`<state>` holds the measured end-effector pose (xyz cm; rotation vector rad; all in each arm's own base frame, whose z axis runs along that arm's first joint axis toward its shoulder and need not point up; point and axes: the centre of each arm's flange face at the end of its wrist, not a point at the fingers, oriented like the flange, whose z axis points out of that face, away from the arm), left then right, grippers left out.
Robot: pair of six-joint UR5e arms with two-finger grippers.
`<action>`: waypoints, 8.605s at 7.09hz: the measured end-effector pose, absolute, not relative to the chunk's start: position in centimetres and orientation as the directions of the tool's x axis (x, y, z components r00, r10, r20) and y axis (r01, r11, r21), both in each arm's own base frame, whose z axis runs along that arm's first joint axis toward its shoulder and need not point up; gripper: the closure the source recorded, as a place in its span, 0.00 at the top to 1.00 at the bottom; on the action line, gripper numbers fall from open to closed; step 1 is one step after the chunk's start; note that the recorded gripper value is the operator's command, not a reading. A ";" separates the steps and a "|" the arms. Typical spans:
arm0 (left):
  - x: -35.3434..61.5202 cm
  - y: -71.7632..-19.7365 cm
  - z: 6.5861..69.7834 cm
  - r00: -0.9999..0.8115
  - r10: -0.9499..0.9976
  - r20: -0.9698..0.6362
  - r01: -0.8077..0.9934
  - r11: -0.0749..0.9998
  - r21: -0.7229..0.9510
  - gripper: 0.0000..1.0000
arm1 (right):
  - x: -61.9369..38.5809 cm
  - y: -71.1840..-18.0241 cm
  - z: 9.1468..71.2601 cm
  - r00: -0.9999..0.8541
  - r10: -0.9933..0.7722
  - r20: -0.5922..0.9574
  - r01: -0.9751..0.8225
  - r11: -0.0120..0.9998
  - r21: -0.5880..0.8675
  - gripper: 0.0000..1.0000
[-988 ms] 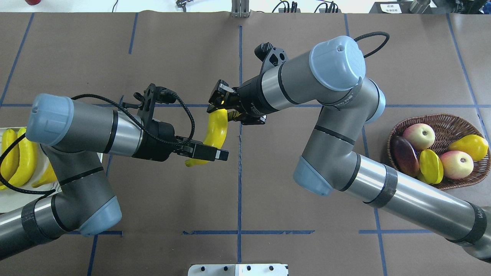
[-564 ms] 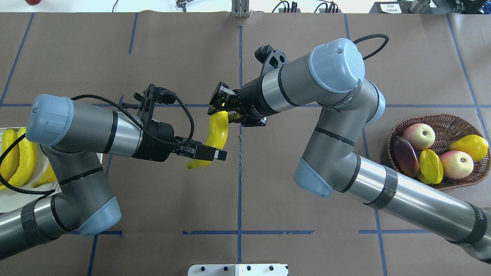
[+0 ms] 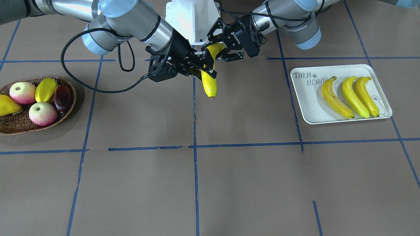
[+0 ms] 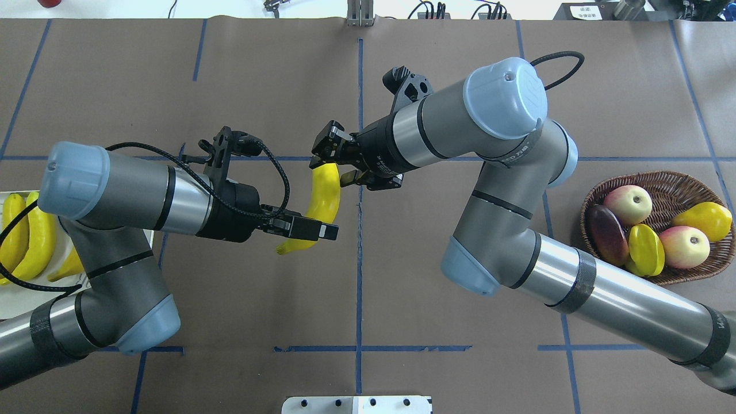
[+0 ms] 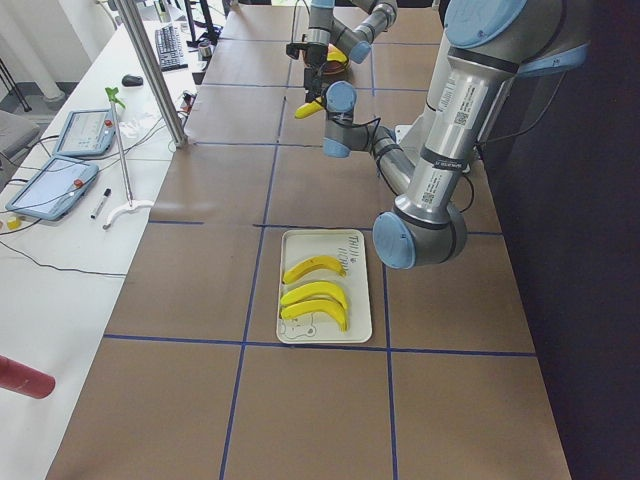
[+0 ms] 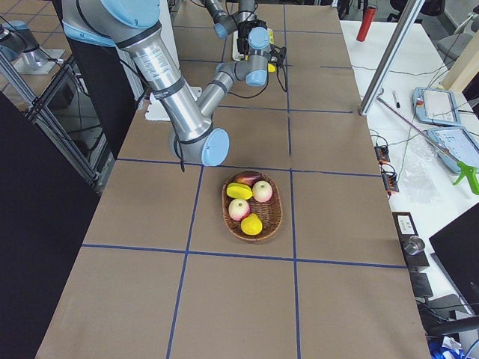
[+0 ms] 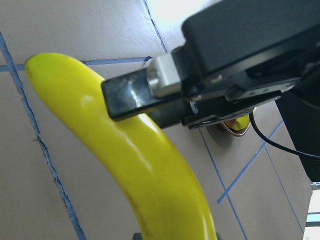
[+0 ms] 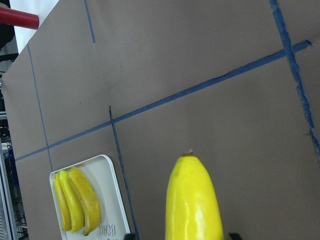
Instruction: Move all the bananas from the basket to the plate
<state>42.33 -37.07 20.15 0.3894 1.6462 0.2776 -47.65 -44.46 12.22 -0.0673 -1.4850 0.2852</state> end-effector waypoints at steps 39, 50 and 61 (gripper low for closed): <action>9.6 -41.8 56.8 0.656 0.287 -0.698 -0.151 0.956 0.251 1.00 | -21.5 -56.3 35.9 0.650 -0.158 0.743 0.055 0.985 0.162 1.00; -7.3 -40.3 62.5 0.730 0.179 -0.659 -0.157 0.983 0.094 1.00 | 4.0 -46.4 60.3 0.716 -0.189 0.672 0.165 0.981 0.100 1.00; -7.4 -39.3 62.7 0.733 0.177 -0.657 -0.158 0.983 0.088 1.00 | 3.5 -46.3 60.9 0.715 -0.196 0.671 0.169 0.980 0.106 1.00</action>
